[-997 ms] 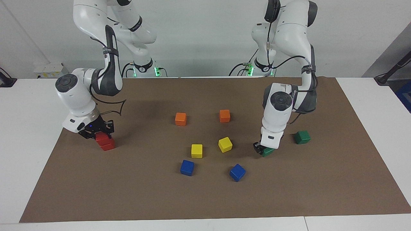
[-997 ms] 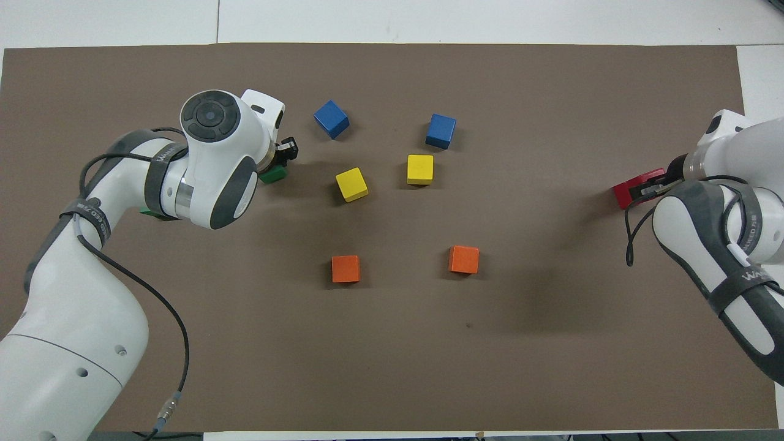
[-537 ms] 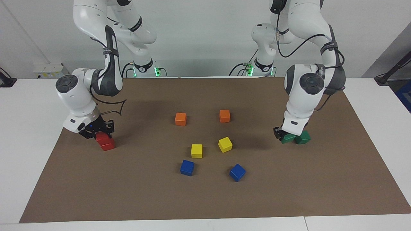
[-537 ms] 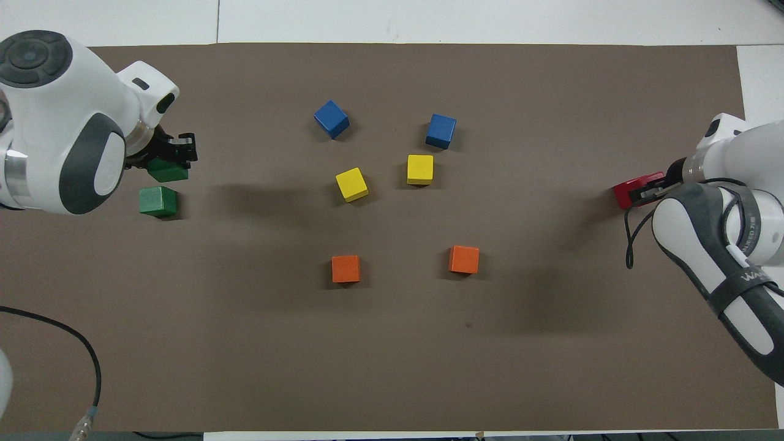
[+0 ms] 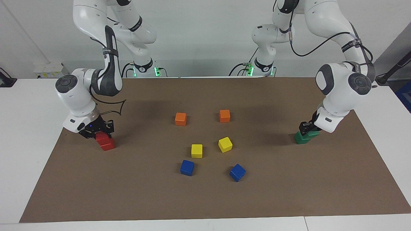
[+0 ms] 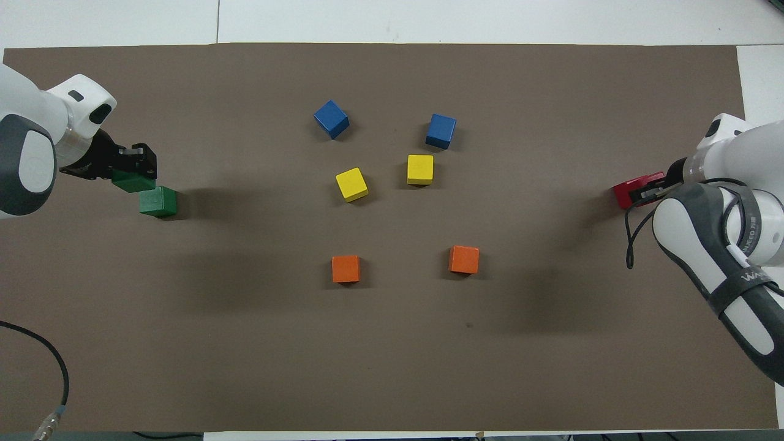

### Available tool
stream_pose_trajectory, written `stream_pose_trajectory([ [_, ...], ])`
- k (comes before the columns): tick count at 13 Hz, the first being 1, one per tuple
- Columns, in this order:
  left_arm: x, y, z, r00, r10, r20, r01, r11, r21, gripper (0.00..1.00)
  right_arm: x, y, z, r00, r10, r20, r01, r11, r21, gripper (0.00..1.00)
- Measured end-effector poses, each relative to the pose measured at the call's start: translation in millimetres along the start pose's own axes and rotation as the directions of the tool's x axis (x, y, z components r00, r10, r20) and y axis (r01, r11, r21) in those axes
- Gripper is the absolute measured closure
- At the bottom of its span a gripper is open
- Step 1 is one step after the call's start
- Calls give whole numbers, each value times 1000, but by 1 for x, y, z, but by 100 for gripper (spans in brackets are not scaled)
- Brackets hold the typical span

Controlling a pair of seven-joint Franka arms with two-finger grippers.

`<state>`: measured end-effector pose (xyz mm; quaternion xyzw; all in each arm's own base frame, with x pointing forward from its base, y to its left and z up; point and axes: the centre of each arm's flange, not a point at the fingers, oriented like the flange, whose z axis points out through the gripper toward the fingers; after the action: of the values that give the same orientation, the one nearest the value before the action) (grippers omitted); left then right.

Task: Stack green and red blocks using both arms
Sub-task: 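Carry the green cube onto the first green cube with the left gripper, then open the right gripper and withdraw it from the red stack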

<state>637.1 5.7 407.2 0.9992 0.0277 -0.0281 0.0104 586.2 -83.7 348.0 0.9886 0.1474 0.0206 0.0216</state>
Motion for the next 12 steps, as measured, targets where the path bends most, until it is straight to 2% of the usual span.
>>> stream_pose_trajectory([
  [1,0,-2,5,1000,-1,-7,1,1000,-1,45,0,0,0,1000,2,0,-2,1000,0,44],
  [2,0,-2,9,1000,-2,-16,2,1000,-2,45,0,0,0,1000,9,0,-9,1000,0,40],
  [3,0,-4,13,1000,-4,-22,4,1000,-2,45,0,0,0,1000,19,0,-19,1000,0,30],
  [5,-1,-12,17,1000,-6,-26,6,1000,-3,45,0,0,0,1000,29,0,-29,1000,0,4],
  [6,-2,-15,20,1000,-8,-25,7,1000,-3,45,0,0,0,1000,29,0,-29,1000,0,0],
  [9,-4,-20,25,1000,-9,-17,9,1000,-3,45,1,1,-2,1000,31,-4,-31,1000,-2,0],
  [12,-7,-17,32,1000,17,-3,-17,1000,-4,45,9,7,-17,999,40,-35,-41,999,-14,0],
])
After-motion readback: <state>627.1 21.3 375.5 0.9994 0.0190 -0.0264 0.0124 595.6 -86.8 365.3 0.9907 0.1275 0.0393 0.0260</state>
